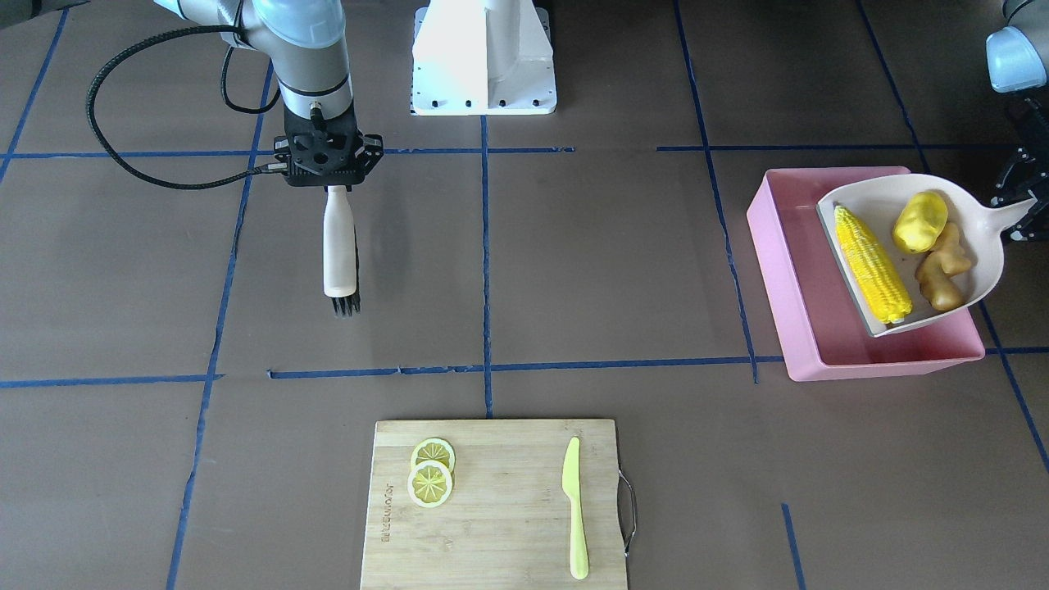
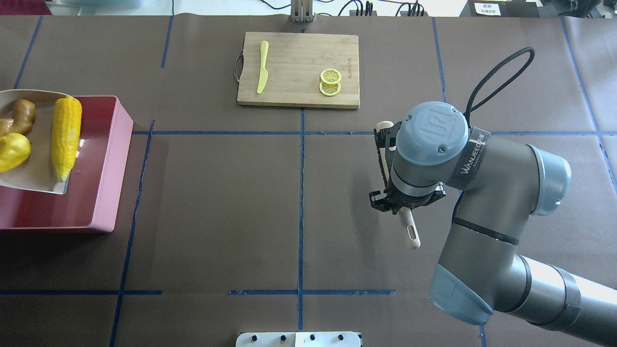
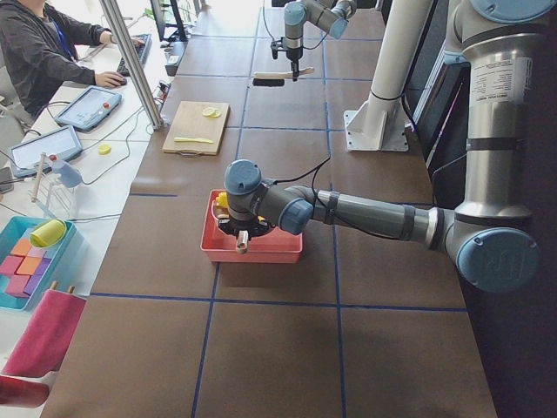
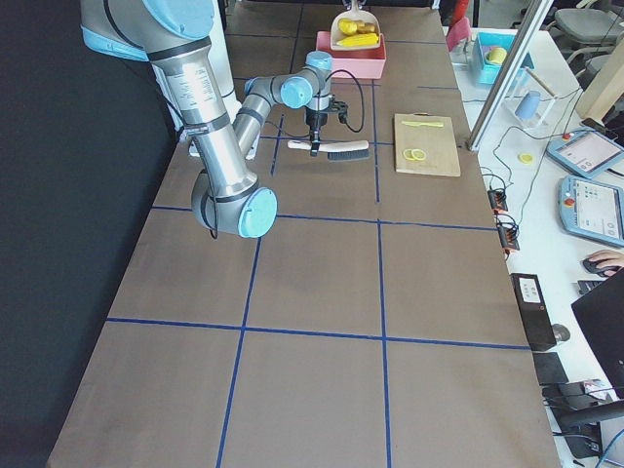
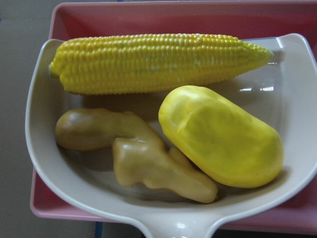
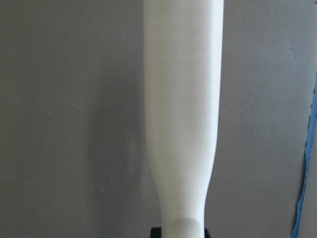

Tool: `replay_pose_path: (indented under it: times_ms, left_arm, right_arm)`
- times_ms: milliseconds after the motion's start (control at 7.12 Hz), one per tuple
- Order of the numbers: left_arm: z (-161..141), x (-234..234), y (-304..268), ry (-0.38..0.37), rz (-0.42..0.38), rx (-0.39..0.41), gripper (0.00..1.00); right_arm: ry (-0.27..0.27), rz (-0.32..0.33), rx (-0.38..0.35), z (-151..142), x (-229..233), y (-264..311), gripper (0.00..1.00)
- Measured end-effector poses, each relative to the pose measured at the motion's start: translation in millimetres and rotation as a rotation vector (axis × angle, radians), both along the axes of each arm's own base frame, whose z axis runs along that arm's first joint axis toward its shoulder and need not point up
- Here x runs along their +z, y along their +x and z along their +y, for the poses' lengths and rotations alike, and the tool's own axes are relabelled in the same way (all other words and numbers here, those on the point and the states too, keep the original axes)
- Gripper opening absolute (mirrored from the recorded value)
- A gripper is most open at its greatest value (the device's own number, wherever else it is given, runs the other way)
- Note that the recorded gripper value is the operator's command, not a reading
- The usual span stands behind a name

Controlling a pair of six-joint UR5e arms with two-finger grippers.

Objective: Sweep and dump trash into bin
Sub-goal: 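Tilt the dustpan with the left gripper to dump items into the bin, then raise the empty dustpan above the bin with the left gripper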

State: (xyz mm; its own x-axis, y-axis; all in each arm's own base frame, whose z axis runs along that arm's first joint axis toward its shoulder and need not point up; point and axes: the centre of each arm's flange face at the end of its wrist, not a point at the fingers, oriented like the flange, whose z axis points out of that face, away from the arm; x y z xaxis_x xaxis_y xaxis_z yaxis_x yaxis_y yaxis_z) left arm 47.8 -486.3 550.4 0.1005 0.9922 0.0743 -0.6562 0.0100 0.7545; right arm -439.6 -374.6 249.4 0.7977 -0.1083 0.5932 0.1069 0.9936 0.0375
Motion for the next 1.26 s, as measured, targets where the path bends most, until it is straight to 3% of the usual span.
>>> replay_pose_path:
  times_ms: [421,842,1263]
  left_arm:
    - [0,-6,1,0.052,-0.169,0.047,0.00]
    - [-9,-71,-7,0.088,-0.396,0.114,0.00]
    - [-21,-96,-8,0.104,-0.447,0.126,0.00]
  right_arm:
    - [-0.002,0.000,0.002,0,0,0,0.00]
    - [-0.002,0.001,-0.001,0,1,0,0.00]
    - [0.001,0.001,-0.001,-1,1,1,0.00]
